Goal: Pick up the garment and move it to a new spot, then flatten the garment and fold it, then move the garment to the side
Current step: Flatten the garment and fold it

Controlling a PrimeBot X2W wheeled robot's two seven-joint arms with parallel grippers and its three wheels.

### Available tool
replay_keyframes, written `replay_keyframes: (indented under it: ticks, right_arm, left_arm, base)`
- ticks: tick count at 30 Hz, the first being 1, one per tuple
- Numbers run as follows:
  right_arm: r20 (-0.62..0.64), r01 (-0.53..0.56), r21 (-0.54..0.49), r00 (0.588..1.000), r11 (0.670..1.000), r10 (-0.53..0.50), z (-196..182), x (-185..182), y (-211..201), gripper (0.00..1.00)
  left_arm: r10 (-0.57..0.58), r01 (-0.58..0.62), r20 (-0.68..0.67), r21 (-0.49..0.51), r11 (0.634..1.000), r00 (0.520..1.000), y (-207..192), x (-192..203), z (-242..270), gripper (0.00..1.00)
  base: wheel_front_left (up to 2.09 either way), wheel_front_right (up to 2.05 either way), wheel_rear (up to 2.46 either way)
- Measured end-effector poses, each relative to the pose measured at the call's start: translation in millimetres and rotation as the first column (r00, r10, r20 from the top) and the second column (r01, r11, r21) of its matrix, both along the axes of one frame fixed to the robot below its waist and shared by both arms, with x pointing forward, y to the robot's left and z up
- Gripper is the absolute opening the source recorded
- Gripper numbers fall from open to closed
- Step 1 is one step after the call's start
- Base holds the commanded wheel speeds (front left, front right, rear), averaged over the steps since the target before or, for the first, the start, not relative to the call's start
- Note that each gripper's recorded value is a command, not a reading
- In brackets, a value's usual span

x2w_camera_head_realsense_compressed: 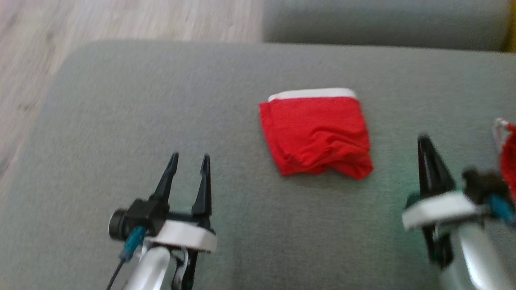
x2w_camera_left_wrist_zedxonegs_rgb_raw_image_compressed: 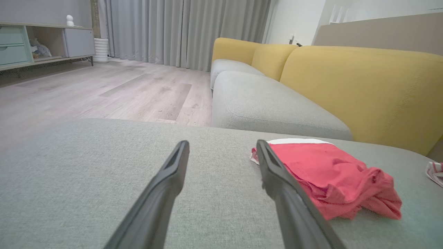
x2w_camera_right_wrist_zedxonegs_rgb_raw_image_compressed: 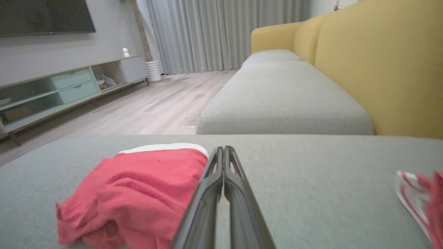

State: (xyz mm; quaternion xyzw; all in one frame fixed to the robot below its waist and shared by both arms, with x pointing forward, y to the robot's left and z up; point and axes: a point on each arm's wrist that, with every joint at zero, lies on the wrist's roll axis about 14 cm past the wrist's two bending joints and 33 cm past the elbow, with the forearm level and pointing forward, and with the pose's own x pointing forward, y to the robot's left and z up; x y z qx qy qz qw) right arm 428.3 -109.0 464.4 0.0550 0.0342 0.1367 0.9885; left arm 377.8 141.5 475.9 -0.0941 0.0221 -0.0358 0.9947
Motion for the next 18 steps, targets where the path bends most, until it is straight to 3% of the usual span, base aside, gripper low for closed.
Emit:
replay_keyframes:
  ticks: [5, 9, 13, 18]
  right_arm:
    - [0.022, -0.116, -0.064, 0.993, 0.991, 0.118, 8.8, 55.9, 32.0, 0.00]
    - [-0.028, -0.227, -0.086, 0.974, 0.970, 0.226, -5.8, 83.1, 68.5, 0.00]
    - [-0.110, -0.324, -0.104, 0.943, 0.940, 0.313, -35.4, 91.2, 97.2, 0.00]
    - [-0.178, -0.454, -0.079, 0.883, 0.888, 0.435, -62.8, 66.2, 135.1, 0.00]
  left_arm:
    - [0.014, -0.014, -0.007, 0.002, 1.000, 1.000, 5.4, 15.5, -1.5, 1.00]
    - [0.049, -0.049, -0.030, 0.003, 0.999, 0.998, 17.1, 18.4, -8.0, 1.00]
    - [0.082, -0.081, -0.054, 0.016, 0.997, 0.995, 28.5, 16.0, -14.9, 1.00]
    - [0.134, -0.134, -0.056, 0.011, 0.991, 0.989, 43.2, 12.4, -12.7, 1.00]
  base:
    - [0.00, 0.00, 0.00]
    - [0.00, 0.00, 0.00]
    - [0.00, 0.00, 0.00]
    - [0.00, 0.00, 0.00]
